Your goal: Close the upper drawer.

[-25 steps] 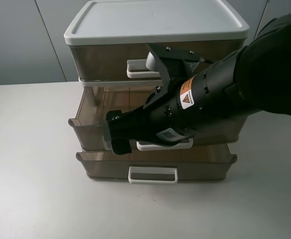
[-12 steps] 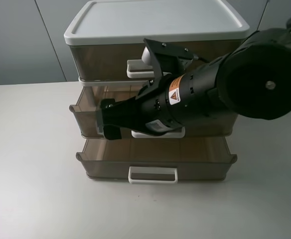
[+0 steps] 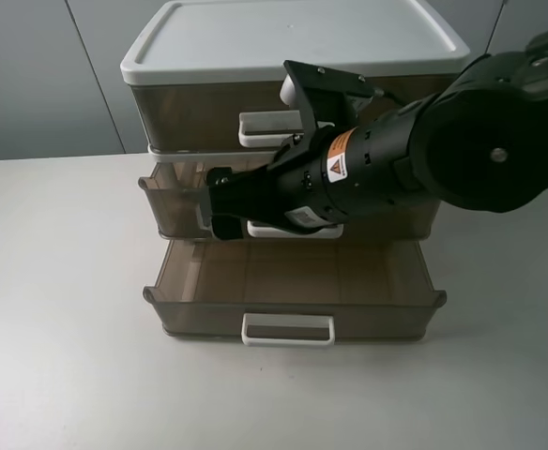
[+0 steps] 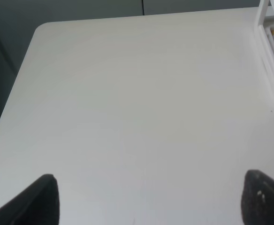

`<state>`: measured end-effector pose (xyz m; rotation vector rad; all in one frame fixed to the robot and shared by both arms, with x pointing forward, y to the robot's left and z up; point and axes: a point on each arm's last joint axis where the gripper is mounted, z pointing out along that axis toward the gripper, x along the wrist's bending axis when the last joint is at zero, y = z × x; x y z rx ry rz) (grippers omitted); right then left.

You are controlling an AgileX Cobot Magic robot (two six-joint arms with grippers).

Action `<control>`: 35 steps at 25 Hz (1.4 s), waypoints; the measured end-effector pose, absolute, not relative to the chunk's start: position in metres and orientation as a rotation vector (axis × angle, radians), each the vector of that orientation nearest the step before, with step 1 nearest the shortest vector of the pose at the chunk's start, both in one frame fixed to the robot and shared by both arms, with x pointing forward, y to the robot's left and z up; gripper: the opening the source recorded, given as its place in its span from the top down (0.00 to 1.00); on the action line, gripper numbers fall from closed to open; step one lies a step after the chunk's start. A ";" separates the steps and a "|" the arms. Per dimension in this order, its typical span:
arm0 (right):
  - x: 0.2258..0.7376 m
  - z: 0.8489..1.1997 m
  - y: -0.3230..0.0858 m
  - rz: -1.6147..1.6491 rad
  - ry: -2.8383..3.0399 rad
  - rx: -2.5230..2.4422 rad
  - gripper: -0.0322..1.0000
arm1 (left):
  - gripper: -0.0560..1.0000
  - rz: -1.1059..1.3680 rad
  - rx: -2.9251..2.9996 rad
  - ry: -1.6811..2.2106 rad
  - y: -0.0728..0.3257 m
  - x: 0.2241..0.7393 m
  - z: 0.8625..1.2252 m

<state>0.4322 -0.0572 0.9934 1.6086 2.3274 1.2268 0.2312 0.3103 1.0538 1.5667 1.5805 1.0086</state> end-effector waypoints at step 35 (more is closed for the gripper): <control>0.436 1.023 -0.076 1.326 2.235 1.605 0.29 | 0.24 1.011 1.567 1.581 0.310 0.231 1.054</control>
